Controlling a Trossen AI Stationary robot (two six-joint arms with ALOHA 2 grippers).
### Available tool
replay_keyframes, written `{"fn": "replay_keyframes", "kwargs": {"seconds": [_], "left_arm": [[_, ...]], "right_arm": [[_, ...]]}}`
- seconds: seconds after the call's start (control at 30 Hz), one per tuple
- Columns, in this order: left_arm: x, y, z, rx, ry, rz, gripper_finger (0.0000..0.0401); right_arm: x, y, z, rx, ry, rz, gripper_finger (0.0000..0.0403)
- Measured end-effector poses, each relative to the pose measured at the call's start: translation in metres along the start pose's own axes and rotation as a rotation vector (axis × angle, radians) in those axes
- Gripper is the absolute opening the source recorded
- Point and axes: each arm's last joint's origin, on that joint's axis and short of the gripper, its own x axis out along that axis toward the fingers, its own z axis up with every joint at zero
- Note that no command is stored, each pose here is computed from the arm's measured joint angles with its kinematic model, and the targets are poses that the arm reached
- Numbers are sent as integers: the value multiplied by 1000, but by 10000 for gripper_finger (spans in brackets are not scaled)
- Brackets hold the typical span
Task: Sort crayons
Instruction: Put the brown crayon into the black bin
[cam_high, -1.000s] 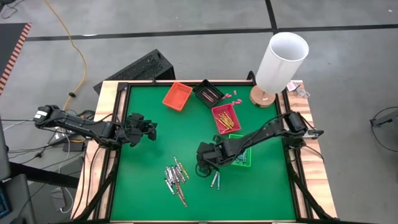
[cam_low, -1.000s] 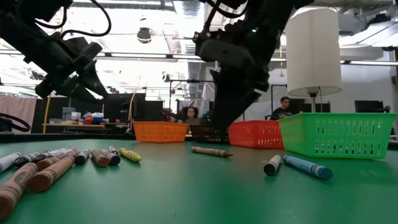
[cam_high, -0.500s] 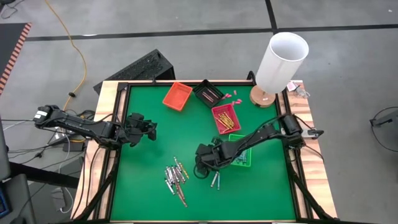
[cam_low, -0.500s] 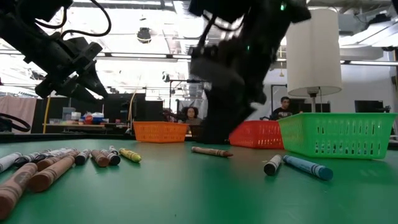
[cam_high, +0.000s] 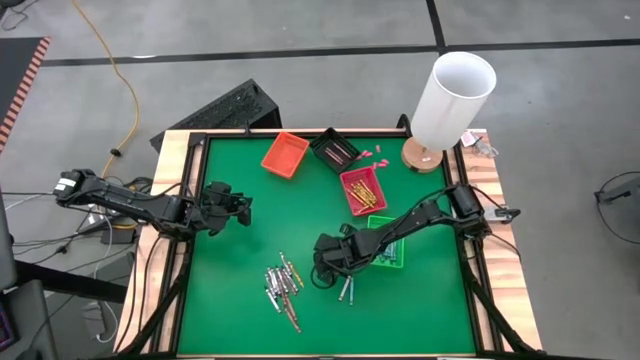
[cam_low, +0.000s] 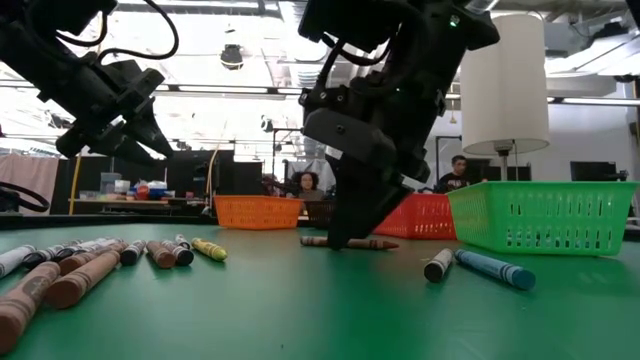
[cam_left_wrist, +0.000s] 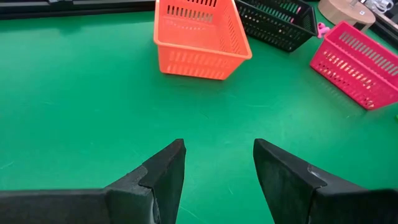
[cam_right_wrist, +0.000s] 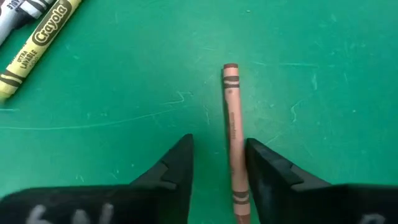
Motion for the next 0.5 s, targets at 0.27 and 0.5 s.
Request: {"fn": "replay_keyframes", "kwargs": {"seconds": [0.27, 0.5], "left_arm": [[0, 0, 0, -1, 0, 0, 180], [0, 0, 0, -2, 0, 0, 180]], "right_arm": [[0, -1, 0, -2, 6, -5, 40], [0, -1, 0, -5, 6, -5, 7]]}}
